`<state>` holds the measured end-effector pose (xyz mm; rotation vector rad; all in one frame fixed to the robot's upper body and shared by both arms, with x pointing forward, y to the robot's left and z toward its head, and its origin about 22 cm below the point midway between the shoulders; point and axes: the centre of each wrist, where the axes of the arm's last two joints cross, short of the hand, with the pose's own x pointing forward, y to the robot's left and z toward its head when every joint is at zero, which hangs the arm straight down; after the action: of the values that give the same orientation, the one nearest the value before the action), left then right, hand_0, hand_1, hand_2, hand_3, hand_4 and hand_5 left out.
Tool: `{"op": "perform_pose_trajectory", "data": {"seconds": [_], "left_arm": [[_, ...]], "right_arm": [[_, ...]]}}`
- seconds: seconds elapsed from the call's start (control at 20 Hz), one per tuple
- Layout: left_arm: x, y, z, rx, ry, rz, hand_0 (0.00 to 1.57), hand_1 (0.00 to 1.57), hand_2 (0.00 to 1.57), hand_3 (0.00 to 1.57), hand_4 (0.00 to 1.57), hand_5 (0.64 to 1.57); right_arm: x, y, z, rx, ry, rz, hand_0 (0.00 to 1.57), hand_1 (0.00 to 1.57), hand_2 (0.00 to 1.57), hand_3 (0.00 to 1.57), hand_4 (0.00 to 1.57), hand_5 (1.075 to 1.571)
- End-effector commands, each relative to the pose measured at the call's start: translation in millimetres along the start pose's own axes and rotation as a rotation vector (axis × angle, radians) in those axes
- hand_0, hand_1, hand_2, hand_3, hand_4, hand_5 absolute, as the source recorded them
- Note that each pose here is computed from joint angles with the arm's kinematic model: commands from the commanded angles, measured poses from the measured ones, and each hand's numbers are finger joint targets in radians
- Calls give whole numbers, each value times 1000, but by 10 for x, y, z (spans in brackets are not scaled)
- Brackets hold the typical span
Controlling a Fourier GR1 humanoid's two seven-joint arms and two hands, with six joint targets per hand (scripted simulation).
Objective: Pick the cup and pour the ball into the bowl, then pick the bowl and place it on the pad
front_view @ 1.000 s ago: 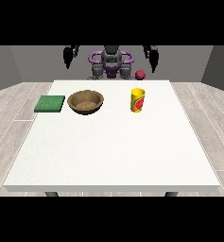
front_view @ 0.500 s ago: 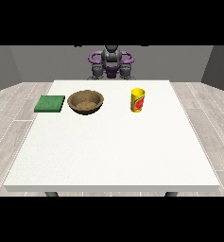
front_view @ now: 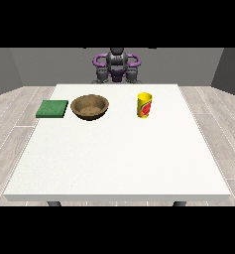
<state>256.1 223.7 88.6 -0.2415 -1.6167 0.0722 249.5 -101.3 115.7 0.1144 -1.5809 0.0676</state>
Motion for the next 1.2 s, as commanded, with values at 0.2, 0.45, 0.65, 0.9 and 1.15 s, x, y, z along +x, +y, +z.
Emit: {"op": "perform_pose_trajectory", "data": {"seconds": [0.2, 0.45, 0.65, 0.9, 1.15], "left_arm": [[578, 118, -436, -45, -308, -92, 0, 0, 0, 0, 0, 1507], [596, 293, -658, 38, -437, -230, 0, 0, 0, 0, 0, 1459], [278, 640, -747, 62, -397, -245, 0, 0, 0, 0, 0, 1434], [-334, 806, -540, 100, -419, -243, 0, 0, 0, 0, 0, 1409], [-483, 895, -723, 115, -382, -236, 0, 0, 0, 0, 0, 1407]], "right_arm": [[365, -236, -292, 5, -290, 71, 0, 0, 0, 0, 0, 1569], [420, -140, -200, 106, -390, 49, 0, 0, 0, 0, 0, 1568], [680, -139, -165, 123, -393, 49, 0, 0, 0, 0, 0, 1566], [698, -452, -131, 67, -446, 50, 0, 0, 0, 0, 0, 1568], [690, -709, -193, 73, -436, 58, 0, 0, 0, 0, 0, 1568]]}}
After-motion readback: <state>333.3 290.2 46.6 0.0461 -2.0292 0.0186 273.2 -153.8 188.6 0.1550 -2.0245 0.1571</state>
